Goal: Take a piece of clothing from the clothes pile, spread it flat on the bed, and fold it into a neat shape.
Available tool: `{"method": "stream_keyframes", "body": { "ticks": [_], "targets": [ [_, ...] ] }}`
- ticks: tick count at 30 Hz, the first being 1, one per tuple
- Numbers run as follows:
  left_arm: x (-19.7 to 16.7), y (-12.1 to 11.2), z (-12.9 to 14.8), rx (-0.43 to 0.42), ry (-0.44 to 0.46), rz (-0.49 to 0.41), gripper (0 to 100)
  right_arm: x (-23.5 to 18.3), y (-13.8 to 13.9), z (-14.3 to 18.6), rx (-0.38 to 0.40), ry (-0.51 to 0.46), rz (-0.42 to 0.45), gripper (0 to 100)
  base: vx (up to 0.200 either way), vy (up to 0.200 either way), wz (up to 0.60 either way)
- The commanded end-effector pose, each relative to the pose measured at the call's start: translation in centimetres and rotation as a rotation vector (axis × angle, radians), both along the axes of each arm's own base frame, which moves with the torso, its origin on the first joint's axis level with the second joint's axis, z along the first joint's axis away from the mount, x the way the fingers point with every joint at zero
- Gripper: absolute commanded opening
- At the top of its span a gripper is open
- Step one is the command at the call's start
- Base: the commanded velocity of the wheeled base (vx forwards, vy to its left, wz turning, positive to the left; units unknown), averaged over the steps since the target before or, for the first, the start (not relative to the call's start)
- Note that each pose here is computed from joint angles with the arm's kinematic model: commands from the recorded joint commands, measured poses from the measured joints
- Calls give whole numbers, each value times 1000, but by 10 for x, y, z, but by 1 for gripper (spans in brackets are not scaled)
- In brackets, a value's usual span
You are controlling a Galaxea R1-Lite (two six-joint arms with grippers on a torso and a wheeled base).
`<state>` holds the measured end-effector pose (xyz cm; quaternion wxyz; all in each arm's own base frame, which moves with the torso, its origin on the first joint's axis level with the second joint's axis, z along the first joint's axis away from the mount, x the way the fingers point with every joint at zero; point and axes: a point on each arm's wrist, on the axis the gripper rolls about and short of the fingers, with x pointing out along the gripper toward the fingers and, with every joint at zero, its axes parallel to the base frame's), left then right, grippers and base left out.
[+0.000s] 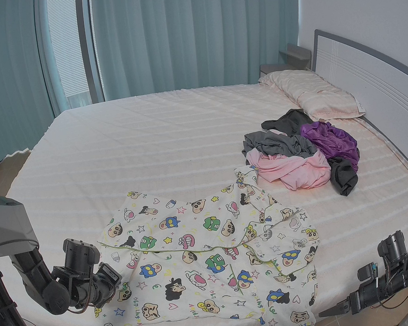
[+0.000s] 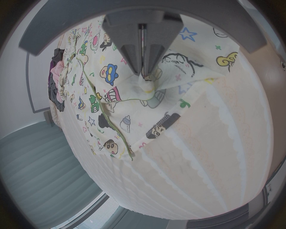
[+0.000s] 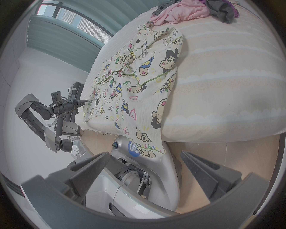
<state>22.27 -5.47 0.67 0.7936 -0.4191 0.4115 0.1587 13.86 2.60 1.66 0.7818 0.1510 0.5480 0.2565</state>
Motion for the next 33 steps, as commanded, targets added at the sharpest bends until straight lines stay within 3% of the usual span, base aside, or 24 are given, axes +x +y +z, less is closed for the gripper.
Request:
{"method": "stream_keyframes", "body": {
  "ticks": [1, 5, 7, 11, 18, 23, 24, 29, 33],
  "targets": [
    [3, 4, 14, 0, -68, 25, 0, -4, 0, -1, -1, 17, 1, 100, 0, 0, 0],
    [10, 11, 31, -7, -153, 48, 0, -5, 0, -1, -1, 17, 2, 100, 0, 0, 0],
    [17, 23, 39, 33, -194, 47, 0, -5, 0, -1, -1, 17, 2, 100, 0, 0, 0],
    [24, 42, 36, 102, -196, 37, 0, -5, 0, -1, -1, 17, 2, 100, 0, 0, 0],
    [23, 60, 29, 55, -176, -83, 0, -5, 0, -1, -2, 16, 3, 100, 0, 0, 0],
    [28, 64, 18, 63, -140, -105, 0, -5, 0, -1, -2, 17, 3, 100, 0, 0, 0],
    [29, 64, 16, 64, -137, -103, 100, -5, 0, -1, -2, 17, 3, 100, 0, 0, 0],
    [31, 72, 10, 67, -125, -74, 100, -5, 0, -1, -2, 17, 3, 100, 0, 0, 0],
    [37, 88, 14, 75, -178, -11, 100, -5, 0, -1, -2, 17, 3, 100, 0, 0, 0]
  ]
}}
